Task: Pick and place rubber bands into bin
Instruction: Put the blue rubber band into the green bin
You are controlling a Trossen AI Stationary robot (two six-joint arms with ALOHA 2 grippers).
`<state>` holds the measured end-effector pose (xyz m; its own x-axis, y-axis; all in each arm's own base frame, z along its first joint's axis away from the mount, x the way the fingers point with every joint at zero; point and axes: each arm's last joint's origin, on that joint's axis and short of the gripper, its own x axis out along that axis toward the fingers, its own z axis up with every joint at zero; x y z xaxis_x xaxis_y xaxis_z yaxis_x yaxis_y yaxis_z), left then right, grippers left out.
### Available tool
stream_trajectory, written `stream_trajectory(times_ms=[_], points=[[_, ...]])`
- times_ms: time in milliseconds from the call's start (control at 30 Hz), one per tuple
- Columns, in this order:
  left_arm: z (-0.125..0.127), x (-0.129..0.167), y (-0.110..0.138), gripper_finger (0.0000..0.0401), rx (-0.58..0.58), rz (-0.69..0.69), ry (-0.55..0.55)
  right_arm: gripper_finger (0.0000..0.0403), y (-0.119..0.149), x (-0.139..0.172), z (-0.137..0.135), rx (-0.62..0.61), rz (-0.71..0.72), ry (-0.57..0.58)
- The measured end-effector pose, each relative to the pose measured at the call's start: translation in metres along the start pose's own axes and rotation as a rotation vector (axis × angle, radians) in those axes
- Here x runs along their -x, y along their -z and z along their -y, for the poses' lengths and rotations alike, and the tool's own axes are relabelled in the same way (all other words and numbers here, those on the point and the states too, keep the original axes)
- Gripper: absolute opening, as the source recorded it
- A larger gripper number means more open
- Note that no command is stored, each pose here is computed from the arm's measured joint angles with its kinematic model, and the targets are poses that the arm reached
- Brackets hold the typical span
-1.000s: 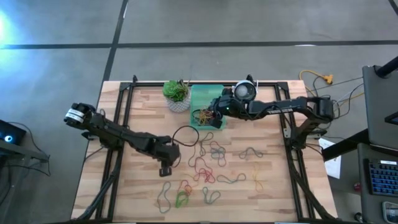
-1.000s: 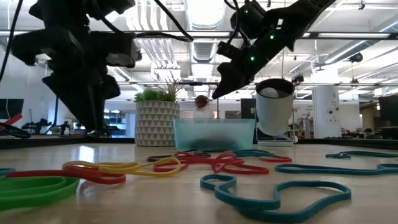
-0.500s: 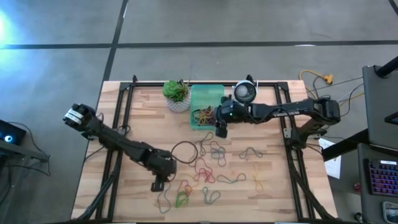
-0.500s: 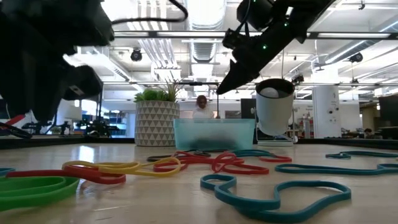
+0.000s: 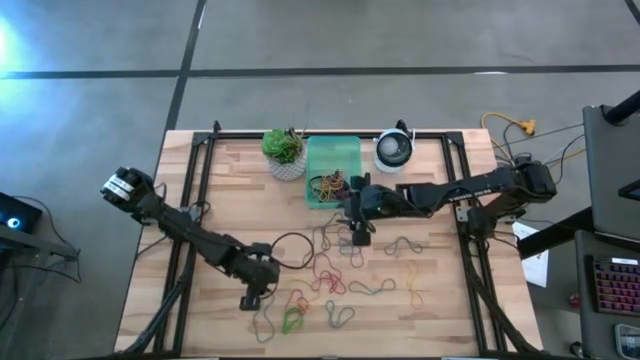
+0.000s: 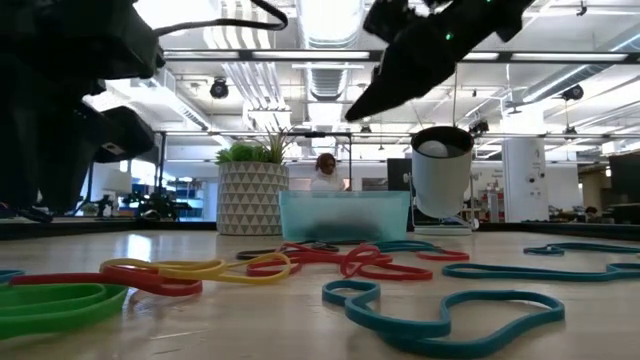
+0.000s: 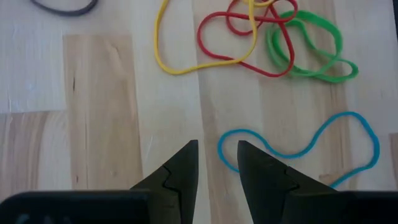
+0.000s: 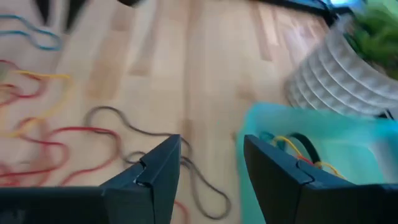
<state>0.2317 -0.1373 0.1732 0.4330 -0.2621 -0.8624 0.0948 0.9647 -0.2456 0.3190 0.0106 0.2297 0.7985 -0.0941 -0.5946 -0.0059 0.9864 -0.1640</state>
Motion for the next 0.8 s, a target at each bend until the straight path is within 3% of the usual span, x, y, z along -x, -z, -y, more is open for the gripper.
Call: stream_trajectory(times_ms=[333,800], points=[[-0.001,-0.031,0.007,0.0095,0.013,-0.086,-0.022,0.0171,-0.018,0.038,-0.036,0.095,0.134,-0.09],[0.003,-0.044,0.004,0.0095,0.014,-0.155,-0.026,0.0168,-0.014,0.091,-0.067,0.136,0.243,0.03]])
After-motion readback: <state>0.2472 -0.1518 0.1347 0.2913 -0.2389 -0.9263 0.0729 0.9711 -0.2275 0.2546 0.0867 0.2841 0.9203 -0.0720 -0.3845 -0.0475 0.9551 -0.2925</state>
